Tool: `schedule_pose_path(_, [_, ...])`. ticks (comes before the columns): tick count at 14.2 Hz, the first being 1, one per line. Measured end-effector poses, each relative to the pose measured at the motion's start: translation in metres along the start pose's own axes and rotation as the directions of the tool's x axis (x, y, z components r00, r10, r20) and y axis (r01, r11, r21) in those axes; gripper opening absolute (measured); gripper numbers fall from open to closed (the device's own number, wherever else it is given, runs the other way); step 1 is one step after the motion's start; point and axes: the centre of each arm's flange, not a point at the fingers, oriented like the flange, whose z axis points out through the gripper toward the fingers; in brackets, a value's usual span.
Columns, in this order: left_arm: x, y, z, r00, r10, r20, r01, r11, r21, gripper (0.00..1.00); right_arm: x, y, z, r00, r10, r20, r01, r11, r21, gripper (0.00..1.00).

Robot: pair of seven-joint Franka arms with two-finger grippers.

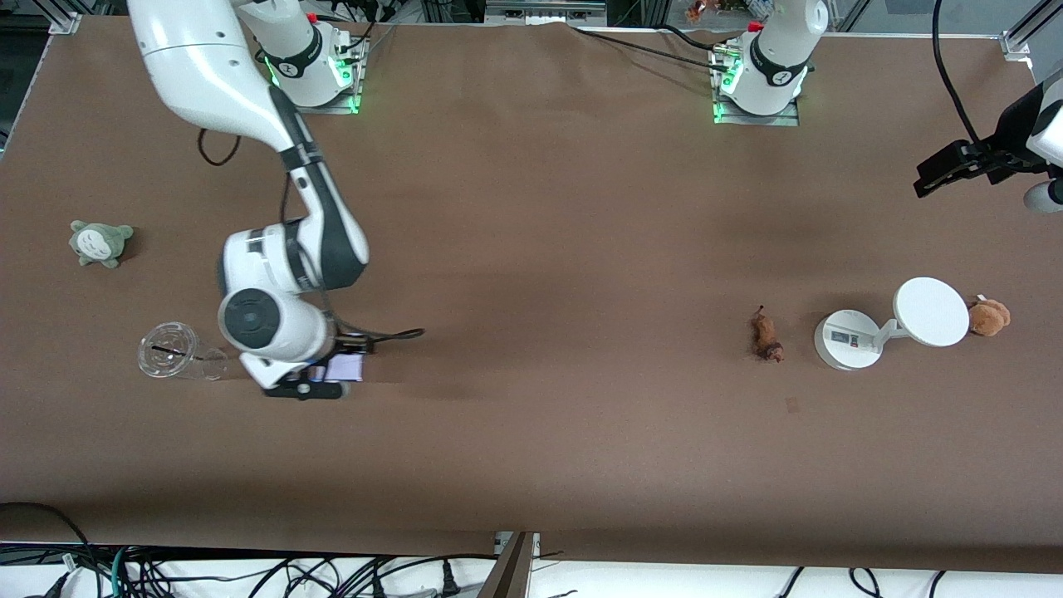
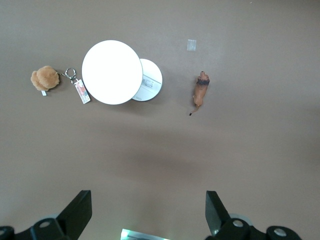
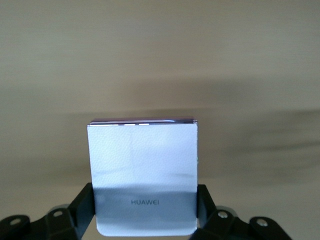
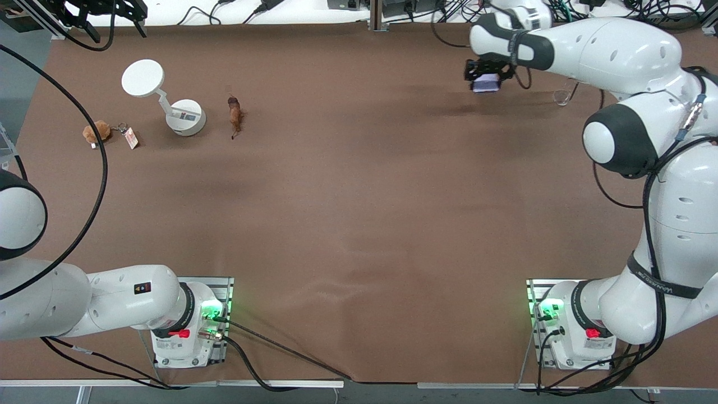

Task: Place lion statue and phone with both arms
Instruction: 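Carry the white phone toward the glass cup with the right gripper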

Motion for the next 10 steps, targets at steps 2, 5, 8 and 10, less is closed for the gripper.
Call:
schedule_pose_path(2, [-0.005, 0.000, 0.005, 1.000, 0.000, -0.003, 0.000, 1.000, 0.003, 1.00, 0.006, 0.044, 0.010, 1.000, 0.012, 0.017, -0.012, 1.000, -0.006, 0.84])
schedule_pose_path(5, [-0.014, -0.002, -0.007, 0.999, -0.005, -0.034, 0.005, 1.000, 0.003, 1.00, 0.010, 0.085, 0.028, 0.999, 0.021, 0.030, -0.021, 1.000, -0.002, 0.84])
schedule_pose_path(8, [-0.023, -0.005, -0.019, 0.998, -0.009, -0.066, 0.009, 1.000, 0.002, 1.00, 0.006, 0.084, 0.045, 1.000, 0.005, 0.020, -0.005, 1.000, 0.000, 0.84])
schedule_pose_path(10, [-0.021, -0.004, -0.015, 0.997, -0.010, -0.077, 0.009, 1.000, -0.013, 1.00, 0.005, 0.083, 0.056, 1.000, -0.018, 0.005, 0.018, 1.000, 0.001, 0.84])
